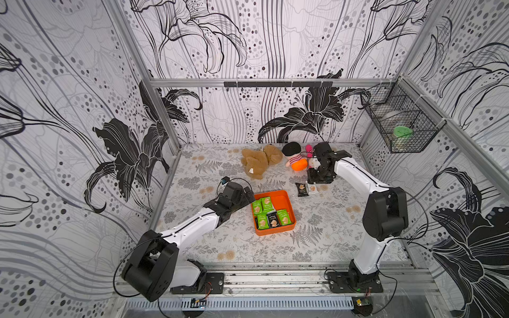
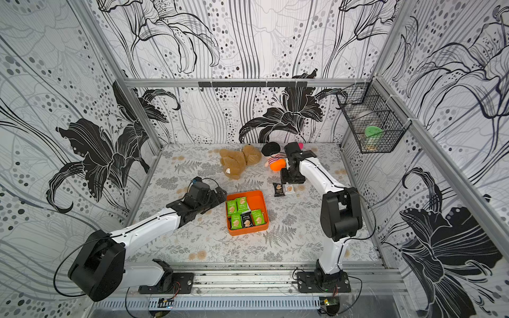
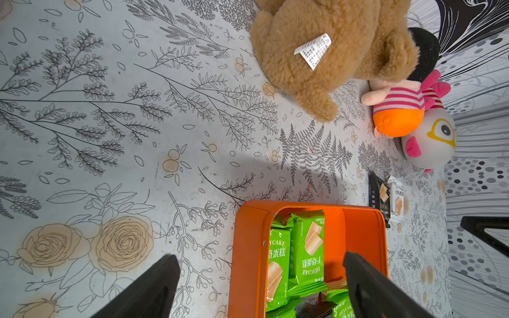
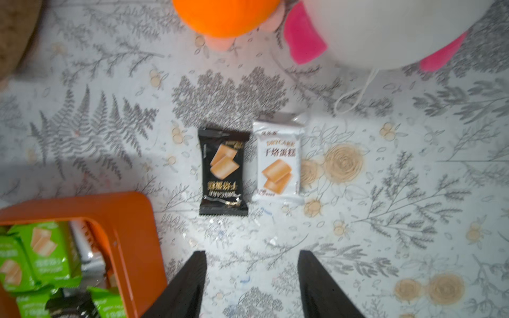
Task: Take the cookies out of the storage box
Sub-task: Place the cookie at the center of the board.
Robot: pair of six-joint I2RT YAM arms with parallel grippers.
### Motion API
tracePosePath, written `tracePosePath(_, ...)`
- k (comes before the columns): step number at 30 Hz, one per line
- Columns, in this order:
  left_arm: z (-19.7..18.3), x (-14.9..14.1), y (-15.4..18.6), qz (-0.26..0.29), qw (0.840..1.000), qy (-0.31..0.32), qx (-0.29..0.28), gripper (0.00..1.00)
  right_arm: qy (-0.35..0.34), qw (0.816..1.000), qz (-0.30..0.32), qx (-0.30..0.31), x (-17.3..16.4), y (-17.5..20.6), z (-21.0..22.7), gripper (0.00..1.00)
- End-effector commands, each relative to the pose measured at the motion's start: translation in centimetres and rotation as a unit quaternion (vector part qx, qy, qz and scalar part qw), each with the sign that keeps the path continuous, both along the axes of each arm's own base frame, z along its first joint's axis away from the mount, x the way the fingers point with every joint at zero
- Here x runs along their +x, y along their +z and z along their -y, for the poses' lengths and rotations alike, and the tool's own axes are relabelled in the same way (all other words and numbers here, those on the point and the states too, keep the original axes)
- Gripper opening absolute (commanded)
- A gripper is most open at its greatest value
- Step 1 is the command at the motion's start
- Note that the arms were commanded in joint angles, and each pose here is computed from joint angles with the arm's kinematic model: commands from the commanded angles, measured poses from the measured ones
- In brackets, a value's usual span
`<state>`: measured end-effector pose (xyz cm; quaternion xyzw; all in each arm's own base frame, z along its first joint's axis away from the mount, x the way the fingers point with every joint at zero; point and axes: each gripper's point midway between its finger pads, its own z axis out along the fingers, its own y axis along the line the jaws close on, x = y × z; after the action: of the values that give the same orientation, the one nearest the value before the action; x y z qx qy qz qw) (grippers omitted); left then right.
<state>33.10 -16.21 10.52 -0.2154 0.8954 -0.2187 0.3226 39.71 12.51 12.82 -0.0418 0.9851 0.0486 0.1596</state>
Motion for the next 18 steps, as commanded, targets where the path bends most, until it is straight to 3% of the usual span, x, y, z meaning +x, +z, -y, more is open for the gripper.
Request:
tracePosePath(1, 1.0, 0.6, 0.4, 0.011, 1.000, -0.019, -0.012, 0.97, 0.024, 0.999, -0.028, 0.025, -3.3, 0.1, -3.2, 0.59)
tracePosePath(7, 1.6, 0.8, 0.1, 0.006, 0.999, -0.026, -0.020, 0.97, 0.086, 0.994, -0.044, 0.045, -7.7, 0.5, -9.0, 0.59)
tracePosePath(18, 1.5, 0.8, 0.2, 0.006, 1.000, -0.023, -0.018, 0.97, 0.101, 0.991, -0.066, 0.055, -12.7, -1.9, -14.2, 0.58)
